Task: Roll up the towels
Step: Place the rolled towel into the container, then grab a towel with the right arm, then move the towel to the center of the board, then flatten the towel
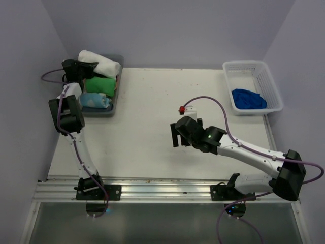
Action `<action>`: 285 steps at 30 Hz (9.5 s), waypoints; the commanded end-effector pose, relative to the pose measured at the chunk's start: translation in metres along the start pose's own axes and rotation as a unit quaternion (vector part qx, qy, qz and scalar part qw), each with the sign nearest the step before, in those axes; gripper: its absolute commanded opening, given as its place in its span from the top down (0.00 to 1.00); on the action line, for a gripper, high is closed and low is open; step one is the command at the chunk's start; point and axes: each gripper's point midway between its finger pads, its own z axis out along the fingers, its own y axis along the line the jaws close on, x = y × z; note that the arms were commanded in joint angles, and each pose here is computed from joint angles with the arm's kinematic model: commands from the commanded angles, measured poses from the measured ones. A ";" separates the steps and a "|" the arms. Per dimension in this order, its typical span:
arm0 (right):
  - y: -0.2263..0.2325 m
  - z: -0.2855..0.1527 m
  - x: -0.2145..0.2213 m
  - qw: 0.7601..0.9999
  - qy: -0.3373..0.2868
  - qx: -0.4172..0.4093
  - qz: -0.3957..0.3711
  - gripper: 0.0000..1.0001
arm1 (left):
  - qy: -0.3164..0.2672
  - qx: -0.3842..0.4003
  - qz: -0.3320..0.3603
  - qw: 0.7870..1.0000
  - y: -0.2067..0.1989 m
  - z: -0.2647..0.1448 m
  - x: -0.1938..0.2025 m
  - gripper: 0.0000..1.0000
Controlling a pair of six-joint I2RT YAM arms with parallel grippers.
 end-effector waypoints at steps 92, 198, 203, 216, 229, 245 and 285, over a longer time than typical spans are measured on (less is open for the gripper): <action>0.011 -0.012 -0.013 0.998 -0.023 -0.035 0.039 0.12 | -0.032 -0.067 -0.014 0.997 -0.047 -0.028 -0.028 0.01; -0.264 0.026 -0.173 0.932 -0.047 0.255 0.252 0.14 | 0.154 -0.036 0.476 0.865 -0.095 -0.251 0.259 0.02; -0.345 0.074 -0.162 0.895 0.000 0.313 0.319 0.14 | 0.197 -0.037 0.492 0.847 -0.068 -0.283 0.302 0.02; -0.403 0.152 -0.118 0.860 0.068 0.324 0.387 0.65 | 0.204 -0.075 0.504 0.836 -0.031 -0.310 0.302 0.02; -0.318 -0.057 -0.282 0.897 -0.229 0.217 0.310 1.00 | 0.182 -0.096 0.500 0.841 -0.040 -0.307 0.292 0.01; 0.022 0.021 -0.140 0.991 -0.020 -0.081 0.105 0.64 | 0.110 -0.152 0.468 0.864 -0.057 -0.303 0.198 0.01; -0.203 -0.033 -0.056 0.959 -0.012 0.180 0.219 0.31 | 0.323 -0.153 0.563 0.746 0.018 -0.256 0.441 1.00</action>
